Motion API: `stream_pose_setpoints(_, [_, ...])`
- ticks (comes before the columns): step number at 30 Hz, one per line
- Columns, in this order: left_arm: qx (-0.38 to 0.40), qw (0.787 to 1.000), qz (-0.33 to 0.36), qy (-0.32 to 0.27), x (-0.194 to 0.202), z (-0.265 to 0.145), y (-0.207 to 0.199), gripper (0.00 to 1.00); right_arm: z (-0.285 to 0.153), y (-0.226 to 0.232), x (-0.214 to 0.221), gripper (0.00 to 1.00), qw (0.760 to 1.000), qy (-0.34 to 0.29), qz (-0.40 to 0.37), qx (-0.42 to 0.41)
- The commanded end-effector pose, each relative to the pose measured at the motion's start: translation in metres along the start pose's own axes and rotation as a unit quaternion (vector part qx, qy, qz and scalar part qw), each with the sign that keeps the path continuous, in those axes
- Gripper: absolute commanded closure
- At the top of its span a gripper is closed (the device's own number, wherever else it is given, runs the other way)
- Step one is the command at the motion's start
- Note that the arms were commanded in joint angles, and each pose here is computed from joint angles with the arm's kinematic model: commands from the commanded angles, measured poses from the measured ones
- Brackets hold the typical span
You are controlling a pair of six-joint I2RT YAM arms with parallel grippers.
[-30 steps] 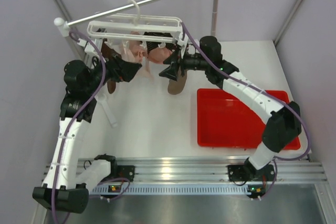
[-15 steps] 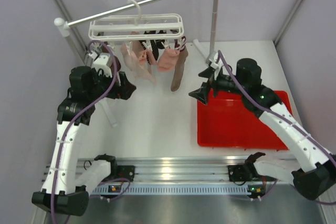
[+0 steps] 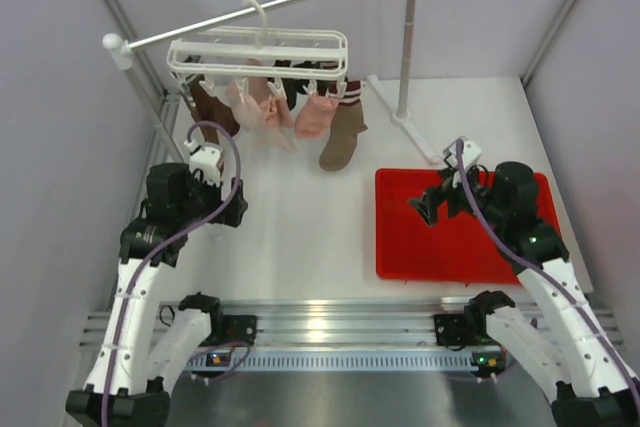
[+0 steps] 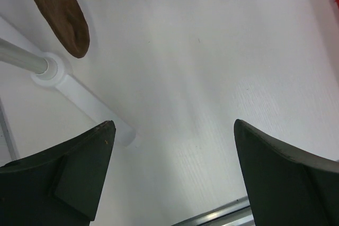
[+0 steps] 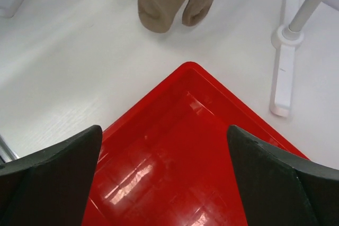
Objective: Clip the socks to the hanger
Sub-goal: Reset both arms
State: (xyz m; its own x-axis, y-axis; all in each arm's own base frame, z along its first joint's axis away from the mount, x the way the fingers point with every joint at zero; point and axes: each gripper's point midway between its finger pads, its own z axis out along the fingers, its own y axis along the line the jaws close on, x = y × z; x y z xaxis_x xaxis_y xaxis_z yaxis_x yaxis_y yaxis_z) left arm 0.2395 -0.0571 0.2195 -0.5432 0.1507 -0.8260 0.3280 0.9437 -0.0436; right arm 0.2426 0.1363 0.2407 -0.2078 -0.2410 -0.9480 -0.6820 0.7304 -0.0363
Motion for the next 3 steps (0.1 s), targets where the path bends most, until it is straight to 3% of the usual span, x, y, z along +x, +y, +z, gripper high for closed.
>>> stream_pose_setpoints(1, [-0.029, 0.998, 0.022, -0.042, -0.0135, -0.0099, 0.0092, 0.02, -0.0077, -0.0023, -0.0093, 0.00, 1.000, -0.024, -0.005, 0.011])
stream_pose_setpoints(3, [-0.034, 0.998, 0.023, -0.050, -0.0159, -0.0142, 0.0100, 0.02, -0.0090, -0.0012, -0.0109, 0.00, 0.999, -0.029, -0.006, 0.010])
